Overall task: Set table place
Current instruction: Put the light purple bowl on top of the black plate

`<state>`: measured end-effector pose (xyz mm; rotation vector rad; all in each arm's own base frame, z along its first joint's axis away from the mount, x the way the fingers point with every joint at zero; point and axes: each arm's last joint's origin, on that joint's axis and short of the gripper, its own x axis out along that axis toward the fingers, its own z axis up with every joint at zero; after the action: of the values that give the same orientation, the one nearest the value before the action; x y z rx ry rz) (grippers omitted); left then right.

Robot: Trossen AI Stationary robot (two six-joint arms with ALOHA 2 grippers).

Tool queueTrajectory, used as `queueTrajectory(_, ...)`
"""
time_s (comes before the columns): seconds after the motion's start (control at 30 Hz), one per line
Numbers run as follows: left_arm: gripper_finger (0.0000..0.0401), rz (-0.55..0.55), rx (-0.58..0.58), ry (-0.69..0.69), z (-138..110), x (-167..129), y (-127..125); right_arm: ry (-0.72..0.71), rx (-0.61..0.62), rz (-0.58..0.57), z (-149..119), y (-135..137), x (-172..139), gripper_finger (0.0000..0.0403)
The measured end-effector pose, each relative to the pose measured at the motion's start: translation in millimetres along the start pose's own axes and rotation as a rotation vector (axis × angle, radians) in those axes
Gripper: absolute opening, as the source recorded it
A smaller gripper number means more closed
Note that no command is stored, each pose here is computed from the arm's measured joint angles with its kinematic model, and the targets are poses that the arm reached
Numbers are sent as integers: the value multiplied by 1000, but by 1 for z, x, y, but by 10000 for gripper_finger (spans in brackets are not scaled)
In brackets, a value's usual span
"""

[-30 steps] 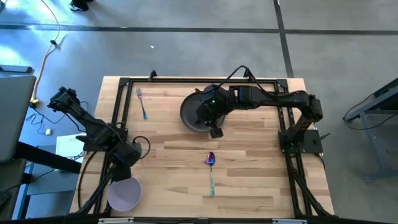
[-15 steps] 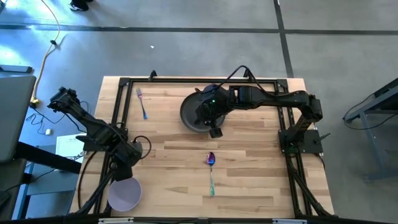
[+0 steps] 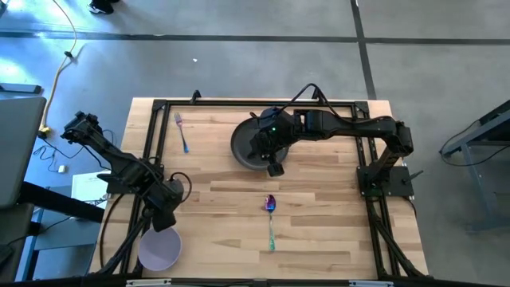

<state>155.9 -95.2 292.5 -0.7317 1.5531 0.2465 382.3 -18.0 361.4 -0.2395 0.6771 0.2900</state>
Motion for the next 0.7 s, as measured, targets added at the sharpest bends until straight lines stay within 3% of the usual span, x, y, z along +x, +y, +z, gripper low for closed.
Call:
queueTrajectory(0.4,76,-17,-19,-22,1,0,-2,0,-3,0,0,0,0,0)
queueTrajectory(0.57,76,-32,136,-49,-3,6,-13,0,-3,0,0,0,0,0)
queueTrajectory(0.7,76,21,320,-25,-16,15,-19,-4,-4,-2,0,0,0,0)
